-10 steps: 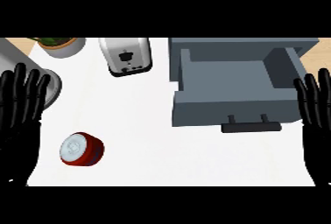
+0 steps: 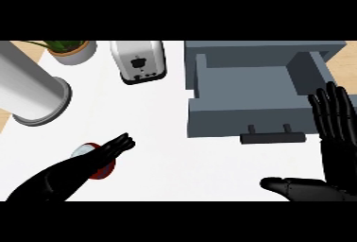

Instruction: Pick up the can, place it into the drawer and close the drawer

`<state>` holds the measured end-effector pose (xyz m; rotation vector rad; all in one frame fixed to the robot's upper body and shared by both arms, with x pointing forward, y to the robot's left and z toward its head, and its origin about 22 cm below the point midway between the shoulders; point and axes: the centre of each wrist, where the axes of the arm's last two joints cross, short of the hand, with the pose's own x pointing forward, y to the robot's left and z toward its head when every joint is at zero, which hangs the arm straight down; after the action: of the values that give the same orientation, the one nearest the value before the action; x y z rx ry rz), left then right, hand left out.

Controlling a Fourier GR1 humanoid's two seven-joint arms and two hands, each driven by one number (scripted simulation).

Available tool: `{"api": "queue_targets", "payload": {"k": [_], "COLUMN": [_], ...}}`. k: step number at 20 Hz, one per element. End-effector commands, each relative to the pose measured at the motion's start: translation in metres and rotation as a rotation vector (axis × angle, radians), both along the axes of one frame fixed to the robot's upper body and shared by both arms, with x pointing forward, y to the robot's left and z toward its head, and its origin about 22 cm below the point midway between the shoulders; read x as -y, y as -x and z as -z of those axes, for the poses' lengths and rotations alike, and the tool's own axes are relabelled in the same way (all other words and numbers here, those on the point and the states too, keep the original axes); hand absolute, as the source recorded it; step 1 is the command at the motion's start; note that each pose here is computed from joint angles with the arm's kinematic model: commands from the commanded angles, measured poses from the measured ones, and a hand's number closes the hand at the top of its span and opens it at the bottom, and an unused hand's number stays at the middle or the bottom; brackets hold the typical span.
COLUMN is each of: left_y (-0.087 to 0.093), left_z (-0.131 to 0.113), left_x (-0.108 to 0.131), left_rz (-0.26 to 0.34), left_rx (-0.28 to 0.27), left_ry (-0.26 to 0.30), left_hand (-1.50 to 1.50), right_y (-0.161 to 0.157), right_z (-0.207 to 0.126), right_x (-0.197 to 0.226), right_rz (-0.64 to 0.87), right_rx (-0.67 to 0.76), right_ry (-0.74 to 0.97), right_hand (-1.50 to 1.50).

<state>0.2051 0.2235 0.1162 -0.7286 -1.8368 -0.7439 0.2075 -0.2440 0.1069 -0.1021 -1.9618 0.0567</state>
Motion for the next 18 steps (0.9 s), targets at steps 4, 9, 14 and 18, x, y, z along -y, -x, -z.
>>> {"api": "queue_targets", "payload": {"k": [4, 9, 14, 18], "left_y": [0.005, -0.008, -0.004, -0.022], "left_z": [-0.013, -0.033, -0.002, -0.001], "left_x": [-0.085, -0.144, -0.167, -0.158], "left_rz": [0.294, 0.284, 0.272, 0.250], "left_rx": [-0.098, -0.112, -0.196, -0.217], "left_ry": [-0.142, -0.149, -0.126, -0.151], "left_hand": [-1.50, -1.50, -1.50, -1.50], "right_y": [0.006, 0.028, 0.038, 0.030], "right_z": [0.004, 0.008, 0.014, 0.005], "right_x": [0.011, 0.012, 0.025, 0.014], "right_rz": [0.068, 0.089, 0.090, 0.081], "right_rx": [-0.162, -0.169, -0.188, -0.161], "right_ry": [-0.010, -0.012, -0.006, -0.011], "right_hand": [-1.50, -1.50, -1.50, -1.50]}}
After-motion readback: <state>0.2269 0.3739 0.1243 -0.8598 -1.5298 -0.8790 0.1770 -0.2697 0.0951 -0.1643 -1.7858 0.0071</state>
